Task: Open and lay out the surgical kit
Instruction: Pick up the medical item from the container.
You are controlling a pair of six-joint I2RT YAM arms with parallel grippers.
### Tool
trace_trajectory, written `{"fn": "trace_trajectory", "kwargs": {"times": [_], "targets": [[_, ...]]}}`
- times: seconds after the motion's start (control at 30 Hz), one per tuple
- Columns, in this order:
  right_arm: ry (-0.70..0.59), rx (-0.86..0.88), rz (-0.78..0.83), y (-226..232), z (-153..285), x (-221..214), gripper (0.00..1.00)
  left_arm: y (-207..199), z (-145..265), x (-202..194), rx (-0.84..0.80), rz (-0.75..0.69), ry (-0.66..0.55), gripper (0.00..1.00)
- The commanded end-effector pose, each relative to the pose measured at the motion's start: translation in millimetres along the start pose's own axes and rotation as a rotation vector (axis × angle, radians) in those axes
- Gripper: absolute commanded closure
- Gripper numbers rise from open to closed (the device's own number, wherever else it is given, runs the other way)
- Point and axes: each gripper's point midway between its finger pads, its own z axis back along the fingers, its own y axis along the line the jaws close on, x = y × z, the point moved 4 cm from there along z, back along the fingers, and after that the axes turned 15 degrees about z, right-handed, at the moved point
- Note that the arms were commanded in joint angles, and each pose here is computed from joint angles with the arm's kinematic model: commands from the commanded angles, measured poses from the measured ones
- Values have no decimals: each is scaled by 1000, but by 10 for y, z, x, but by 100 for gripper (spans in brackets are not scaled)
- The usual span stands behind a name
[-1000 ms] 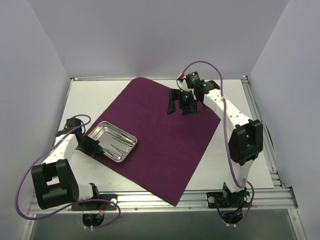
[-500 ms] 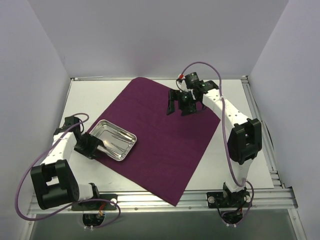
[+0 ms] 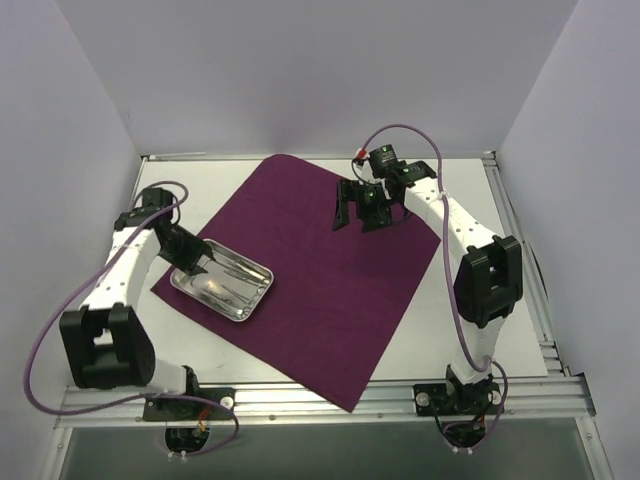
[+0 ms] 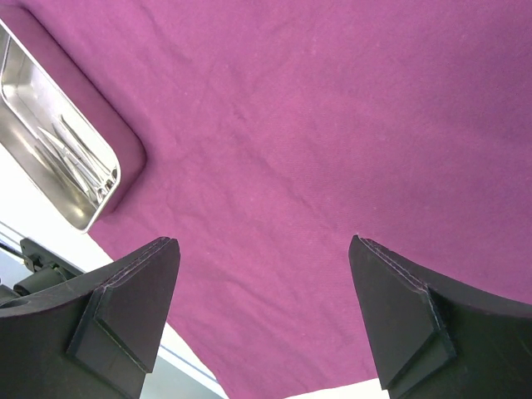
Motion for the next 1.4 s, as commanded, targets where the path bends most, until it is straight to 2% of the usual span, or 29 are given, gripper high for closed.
{"fn": "trace_trajectory", "kwargs": {"times": [0.0,0.07,0.3,0.7,0.87,1.17,1.37], "targets": [[-6,6,-7,4,66,45,14,-60,-220,-140,114,37,36,55],[-14,5,-5,12,91,57,14,-87,-301,-290,153,22,35,50],[-10,-2,-12,-29,131,-14,14,0,-760,-488,225,28,56,44],[-4,2,-33,-113,140,-55,14,-64,-1124,-724,244,-24,61,46],[-9,-2,-37,-134,160,-51,14,10,-1100,-725,271,-12,36,48],[-6,1,-51,-177,138,-67,14,-91,-862,-635,218,-61,-17,48],[-7,4,-51,-171,145,-73,14,44,-793,-639,251,-53,-11,47]]}}
